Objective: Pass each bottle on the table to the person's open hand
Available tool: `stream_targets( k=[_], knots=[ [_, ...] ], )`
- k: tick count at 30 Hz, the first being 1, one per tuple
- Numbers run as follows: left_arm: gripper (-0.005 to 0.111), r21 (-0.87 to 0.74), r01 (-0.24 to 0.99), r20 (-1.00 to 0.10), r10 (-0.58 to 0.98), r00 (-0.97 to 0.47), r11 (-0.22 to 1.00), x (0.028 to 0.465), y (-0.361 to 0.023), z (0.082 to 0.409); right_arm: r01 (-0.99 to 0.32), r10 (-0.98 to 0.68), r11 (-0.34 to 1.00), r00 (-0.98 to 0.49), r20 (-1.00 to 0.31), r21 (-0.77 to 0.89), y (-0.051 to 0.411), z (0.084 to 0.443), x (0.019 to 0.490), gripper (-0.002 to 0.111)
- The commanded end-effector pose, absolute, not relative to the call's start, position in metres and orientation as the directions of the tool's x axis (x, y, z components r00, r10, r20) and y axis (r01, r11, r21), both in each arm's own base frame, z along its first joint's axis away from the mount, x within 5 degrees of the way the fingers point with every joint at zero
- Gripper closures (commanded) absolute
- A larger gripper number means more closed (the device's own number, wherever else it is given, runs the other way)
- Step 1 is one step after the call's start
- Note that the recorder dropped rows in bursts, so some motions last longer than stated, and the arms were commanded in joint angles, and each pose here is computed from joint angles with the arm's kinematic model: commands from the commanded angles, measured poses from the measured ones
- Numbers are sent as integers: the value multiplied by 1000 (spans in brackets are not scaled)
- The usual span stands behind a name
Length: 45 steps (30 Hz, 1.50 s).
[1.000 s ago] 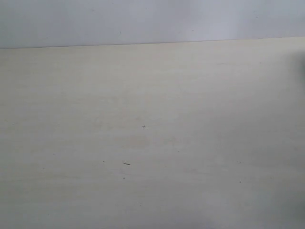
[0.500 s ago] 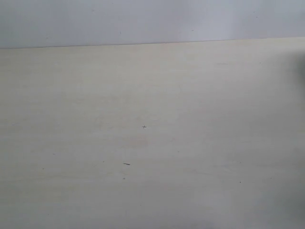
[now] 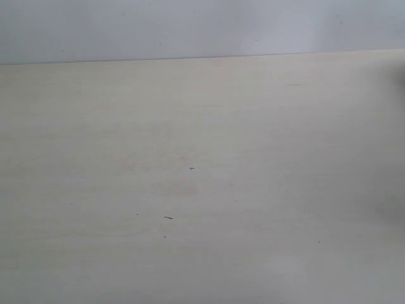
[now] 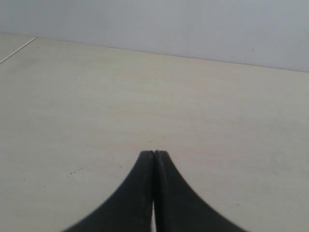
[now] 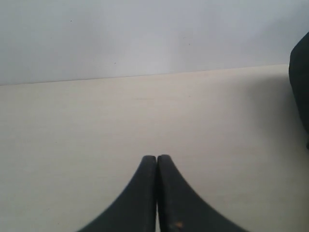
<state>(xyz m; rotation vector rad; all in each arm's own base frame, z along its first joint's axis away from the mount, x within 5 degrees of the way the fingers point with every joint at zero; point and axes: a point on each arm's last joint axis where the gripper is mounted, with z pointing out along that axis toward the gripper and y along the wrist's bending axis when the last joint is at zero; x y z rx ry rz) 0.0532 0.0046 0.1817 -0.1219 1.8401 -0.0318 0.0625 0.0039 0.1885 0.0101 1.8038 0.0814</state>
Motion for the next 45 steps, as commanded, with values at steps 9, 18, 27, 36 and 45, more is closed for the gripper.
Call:
stream_targets(
  k=[9,18,27,36,45],
  knots=[
    [107,-86,-61,-960,-99,-261,994,53,4,181,-32,45,998,-229,-972,54,3,188,63,108],
    [107,-86,-61,-960,-99,-261,994,53,4,181,-32,45,998,-229,-972,54,3,188,63,108],
    [107,-86,-61,-960,-99,-261,994,53,4,181,-41,45,998,-183,-982,53,4,189,55,108],
    [107,-84,-61,-960,-97,-261,995,53,4,181,-42,46,998,-201,-979,55,4,187,55,108],
    [107,-84,-61,-960,-97,-261,995,53,4,181,-42,46,998,-201,-979,55,4,187,55,108]
  ],
)
